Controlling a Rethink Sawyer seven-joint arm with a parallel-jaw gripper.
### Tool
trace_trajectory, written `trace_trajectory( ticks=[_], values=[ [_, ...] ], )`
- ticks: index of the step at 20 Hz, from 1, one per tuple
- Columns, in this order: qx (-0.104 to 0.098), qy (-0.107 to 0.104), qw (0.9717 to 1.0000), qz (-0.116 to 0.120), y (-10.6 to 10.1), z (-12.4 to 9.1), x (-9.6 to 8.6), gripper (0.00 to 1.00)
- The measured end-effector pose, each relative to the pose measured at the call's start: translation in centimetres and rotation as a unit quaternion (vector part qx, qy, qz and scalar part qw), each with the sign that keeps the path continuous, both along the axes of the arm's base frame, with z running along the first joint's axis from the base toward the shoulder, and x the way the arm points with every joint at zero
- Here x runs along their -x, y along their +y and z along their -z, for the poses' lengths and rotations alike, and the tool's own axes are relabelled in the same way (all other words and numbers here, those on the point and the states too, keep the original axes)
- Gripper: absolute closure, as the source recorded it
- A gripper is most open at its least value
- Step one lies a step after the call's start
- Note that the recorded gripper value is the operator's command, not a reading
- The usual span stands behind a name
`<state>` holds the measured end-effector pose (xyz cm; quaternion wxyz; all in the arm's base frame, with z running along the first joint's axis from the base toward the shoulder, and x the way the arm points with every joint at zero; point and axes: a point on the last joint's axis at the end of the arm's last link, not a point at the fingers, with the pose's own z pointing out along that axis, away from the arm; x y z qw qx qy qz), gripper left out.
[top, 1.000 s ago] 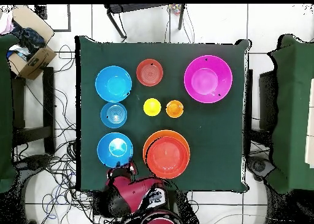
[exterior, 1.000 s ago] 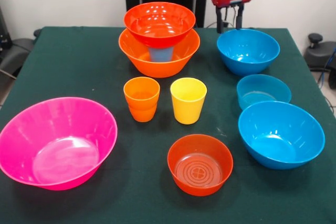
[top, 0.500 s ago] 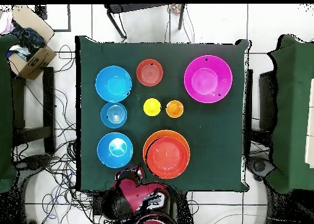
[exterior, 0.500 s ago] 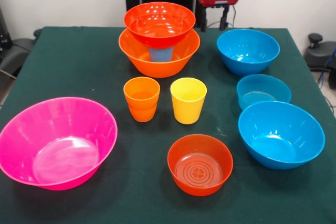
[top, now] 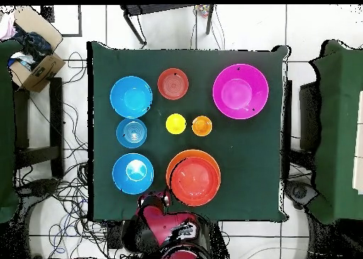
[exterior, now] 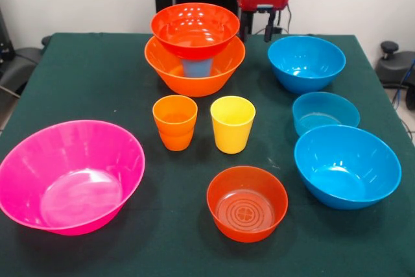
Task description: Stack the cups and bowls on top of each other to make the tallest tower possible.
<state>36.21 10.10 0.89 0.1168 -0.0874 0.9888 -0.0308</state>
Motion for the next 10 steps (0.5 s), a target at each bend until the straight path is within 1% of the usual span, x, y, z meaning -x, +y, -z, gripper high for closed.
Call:
trace_trajectory(
  ticks=[1,2,3,4,5,8,9,10],
  values=[
    [-0.004,-0.006,0.9999,0.014,-0.3,0.0,-0.3,0.00],
    [-0.006,-0.008,0.9998,0.019,-0.4,-0.1,-0.4,0.00],
    [-0.011,-0.011,0.9994,0.032,-0.6,-0.1,-0.7,0.00],
    [-0.014,-0.013,0.9991,0.037,-0.7,-0.2,-0.9,0.00],
    [-0.021,-0.017,0.9984,0.050,-0.8,-0.3,-1.3,0.00],
    [-0.030,-0.023,0.9971,0.065,-0.8,-0.6,-2.0,0.00],
    [-0.037,-0.030,0.9959,0.076,-0.8,-0.9,-2.6,0.00],
    [-0.040,-0.033,0.9954,0.080,-0.8,-1.1,-2.8,0.00]
  ],
)
